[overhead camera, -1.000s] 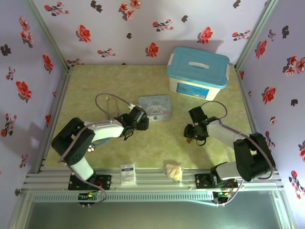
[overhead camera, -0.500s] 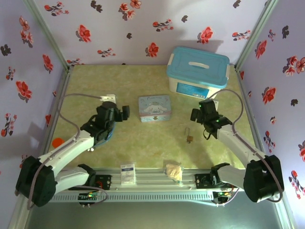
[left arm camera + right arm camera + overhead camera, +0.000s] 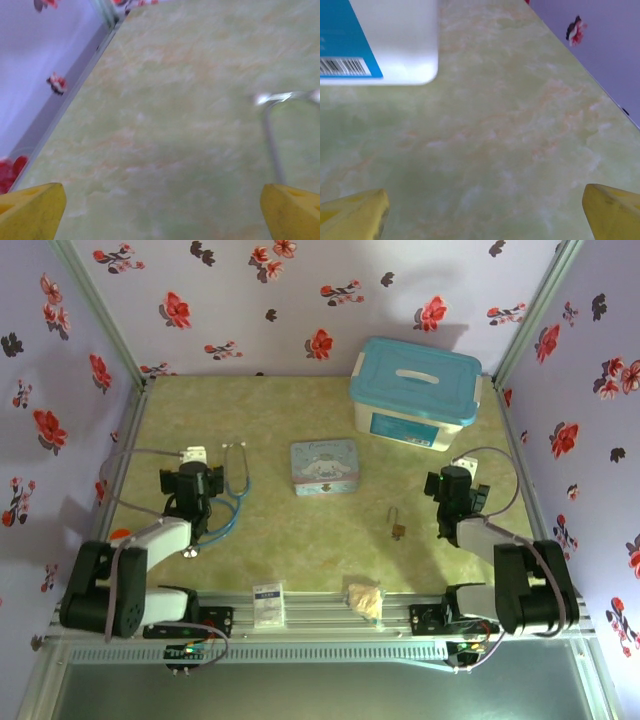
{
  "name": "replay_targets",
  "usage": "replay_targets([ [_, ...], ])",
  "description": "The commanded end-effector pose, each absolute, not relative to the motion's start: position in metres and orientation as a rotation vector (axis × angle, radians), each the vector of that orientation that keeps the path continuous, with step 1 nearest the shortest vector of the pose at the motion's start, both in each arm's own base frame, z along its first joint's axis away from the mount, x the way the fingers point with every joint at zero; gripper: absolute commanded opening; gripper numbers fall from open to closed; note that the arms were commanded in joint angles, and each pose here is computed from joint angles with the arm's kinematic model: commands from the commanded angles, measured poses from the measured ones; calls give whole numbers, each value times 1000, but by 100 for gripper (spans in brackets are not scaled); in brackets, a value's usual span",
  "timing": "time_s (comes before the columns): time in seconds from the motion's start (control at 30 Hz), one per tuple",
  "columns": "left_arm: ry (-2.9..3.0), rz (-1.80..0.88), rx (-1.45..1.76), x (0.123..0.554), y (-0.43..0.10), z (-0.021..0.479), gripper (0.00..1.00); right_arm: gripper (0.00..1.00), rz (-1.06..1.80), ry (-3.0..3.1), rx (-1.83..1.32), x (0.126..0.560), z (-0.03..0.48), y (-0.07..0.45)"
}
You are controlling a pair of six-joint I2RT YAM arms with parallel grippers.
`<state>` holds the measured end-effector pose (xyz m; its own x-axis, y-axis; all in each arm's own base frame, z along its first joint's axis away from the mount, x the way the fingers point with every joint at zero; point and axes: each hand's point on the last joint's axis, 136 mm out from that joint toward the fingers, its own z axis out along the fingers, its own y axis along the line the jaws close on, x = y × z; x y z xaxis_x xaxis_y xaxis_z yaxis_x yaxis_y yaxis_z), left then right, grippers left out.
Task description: Unlock the padlock with the key
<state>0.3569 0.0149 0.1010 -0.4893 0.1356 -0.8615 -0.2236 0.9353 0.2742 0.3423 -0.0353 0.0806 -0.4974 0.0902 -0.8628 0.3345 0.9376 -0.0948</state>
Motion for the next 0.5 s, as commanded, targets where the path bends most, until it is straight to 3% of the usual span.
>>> replay_targets([
  [0.0,1890,424,-56,375,23,126,100,99,-234,1862,277,371,120,-29],
  [0.2,1827,184,-187,379,36,125,100,99,-231,1841,273,384,94,-32],
  [0.47,1880,167,-177,393,36,98,100,99,-211,1887,301,388,90,-37],
])
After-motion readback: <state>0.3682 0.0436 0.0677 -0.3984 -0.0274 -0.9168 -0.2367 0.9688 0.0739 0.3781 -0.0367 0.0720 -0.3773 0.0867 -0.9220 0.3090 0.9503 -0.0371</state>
